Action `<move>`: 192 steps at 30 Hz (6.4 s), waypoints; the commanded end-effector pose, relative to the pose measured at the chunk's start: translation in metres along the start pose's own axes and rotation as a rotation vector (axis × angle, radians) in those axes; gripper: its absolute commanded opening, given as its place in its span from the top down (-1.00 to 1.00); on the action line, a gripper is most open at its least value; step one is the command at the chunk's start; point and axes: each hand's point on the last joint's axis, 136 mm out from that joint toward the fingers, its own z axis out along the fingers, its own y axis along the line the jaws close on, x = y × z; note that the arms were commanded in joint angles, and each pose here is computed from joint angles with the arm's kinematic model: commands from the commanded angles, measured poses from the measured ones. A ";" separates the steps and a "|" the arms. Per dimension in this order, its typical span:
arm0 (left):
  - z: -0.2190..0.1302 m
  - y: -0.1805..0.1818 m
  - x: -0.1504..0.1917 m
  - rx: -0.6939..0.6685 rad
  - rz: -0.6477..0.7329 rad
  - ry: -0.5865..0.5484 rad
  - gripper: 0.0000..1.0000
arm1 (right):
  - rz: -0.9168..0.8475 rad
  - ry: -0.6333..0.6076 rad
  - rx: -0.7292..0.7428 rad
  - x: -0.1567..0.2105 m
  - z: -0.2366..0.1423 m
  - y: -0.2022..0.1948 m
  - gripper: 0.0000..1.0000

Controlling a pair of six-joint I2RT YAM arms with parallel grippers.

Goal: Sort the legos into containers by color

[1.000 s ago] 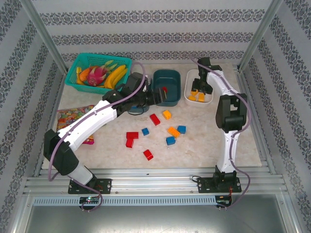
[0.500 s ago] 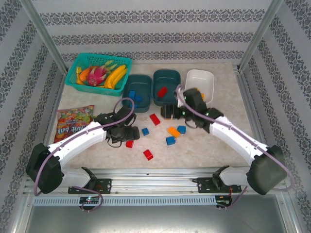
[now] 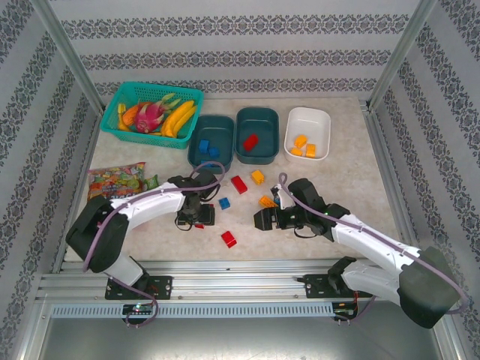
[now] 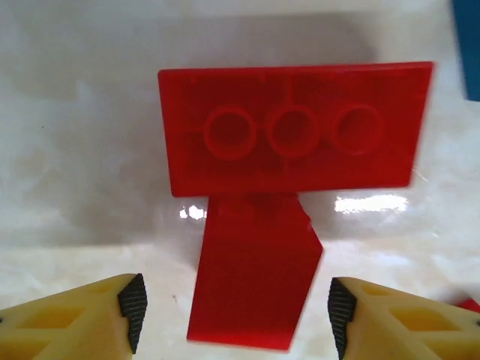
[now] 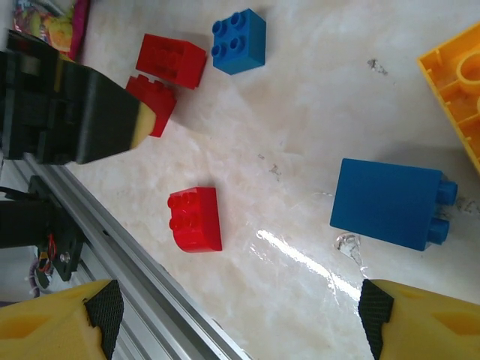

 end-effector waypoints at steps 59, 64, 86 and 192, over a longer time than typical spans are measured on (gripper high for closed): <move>-0.100 -0.204 -0.309 0.585 0.051 -0.384 -0.29 | 0.359 -0.560 0.292 -0.155 -0.149 -0.039 -0.61; -0.163 -0.191 -0.299 0.588 0.028 -0.456 -0.35 | 0.364 -0.392 0.401 -0.126 -0.126 -0.054 -0.57; -0.071 -0.077 -0.080 0.245 -0.249 -0.154 -0.40 | -0.024 -0.159 0.055 -0.064 -0.051 0.032 -0.59; -0.204 0.006 -0.046 0.516 -0.282 -0.636 -1.00 | -0.272 0.125 0.631 -0.138 0.055 -0.094 -0.38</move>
